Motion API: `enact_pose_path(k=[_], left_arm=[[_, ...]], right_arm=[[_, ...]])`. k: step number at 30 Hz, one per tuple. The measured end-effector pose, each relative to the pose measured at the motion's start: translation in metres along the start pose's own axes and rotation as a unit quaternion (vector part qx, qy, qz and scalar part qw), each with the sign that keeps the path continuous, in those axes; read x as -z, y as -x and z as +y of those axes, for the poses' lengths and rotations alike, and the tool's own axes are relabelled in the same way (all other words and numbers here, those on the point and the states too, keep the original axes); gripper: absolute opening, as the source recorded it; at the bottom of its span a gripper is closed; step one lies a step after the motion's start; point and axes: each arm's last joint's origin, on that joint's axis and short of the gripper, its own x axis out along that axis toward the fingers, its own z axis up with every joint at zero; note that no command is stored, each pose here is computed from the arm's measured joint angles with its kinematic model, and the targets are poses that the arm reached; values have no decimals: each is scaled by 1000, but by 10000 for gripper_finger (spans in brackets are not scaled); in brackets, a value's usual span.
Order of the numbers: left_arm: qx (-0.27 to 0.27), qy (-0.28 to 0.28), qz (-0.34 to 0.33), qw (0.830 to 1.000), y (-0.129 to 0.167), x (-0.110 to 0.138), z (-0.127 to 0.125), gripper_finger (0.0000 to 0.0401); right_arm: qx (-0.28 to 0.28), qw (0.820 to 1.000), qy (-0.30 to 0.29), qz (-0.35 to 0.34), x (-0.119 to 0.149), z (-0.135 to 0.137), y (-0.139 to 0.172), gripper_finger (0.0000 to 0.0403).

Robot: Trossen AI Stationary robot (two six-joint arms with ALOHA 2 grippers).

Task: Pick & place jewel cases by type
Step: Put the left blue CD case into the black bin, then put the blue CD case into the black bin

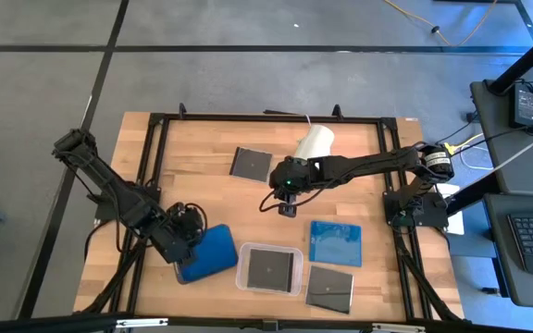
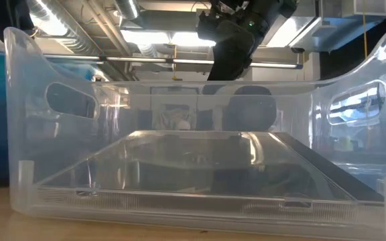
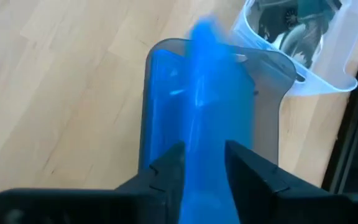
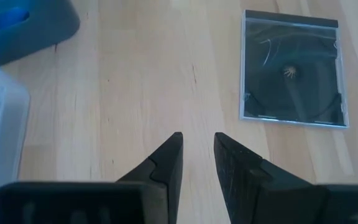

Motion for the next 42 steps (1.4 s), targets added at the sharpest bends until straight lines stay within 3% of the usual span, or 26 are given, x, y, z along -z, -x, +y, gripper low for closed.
enact_pose_path(k=[7,10,15,23,28,33,38,42], left_arm=[[33,-41,47,998,4,-2,2,175],[11,-45,-18,999,10,-13,8,182],[-79,-50,-141,986,12,-37,26,184],[-123,-116,-167,971,-11,-87,48,185],[-99,-215,-163,958,-31,-114,54,185],[-74,-262,-164,948,-48,-136,67,185],[27,-275,-213,937,-65,-152,84,185],[48,-260,-288,920,-83,-146,104,185]], right_arm=[[1,1000,20,3,1,0,0,96],[0,1000,17,7,1,0,2,96],[0,998,-5,58,11,5,11,96],[-1,988,-21,153,34,31,19,96],[-14,986,-47,158,53,40,30,96],[-29,989,-51,134,87,45,41,96],[-54,995,-21,87,116,49,33,96],[-64,994,23,86,137,54,22,96]])
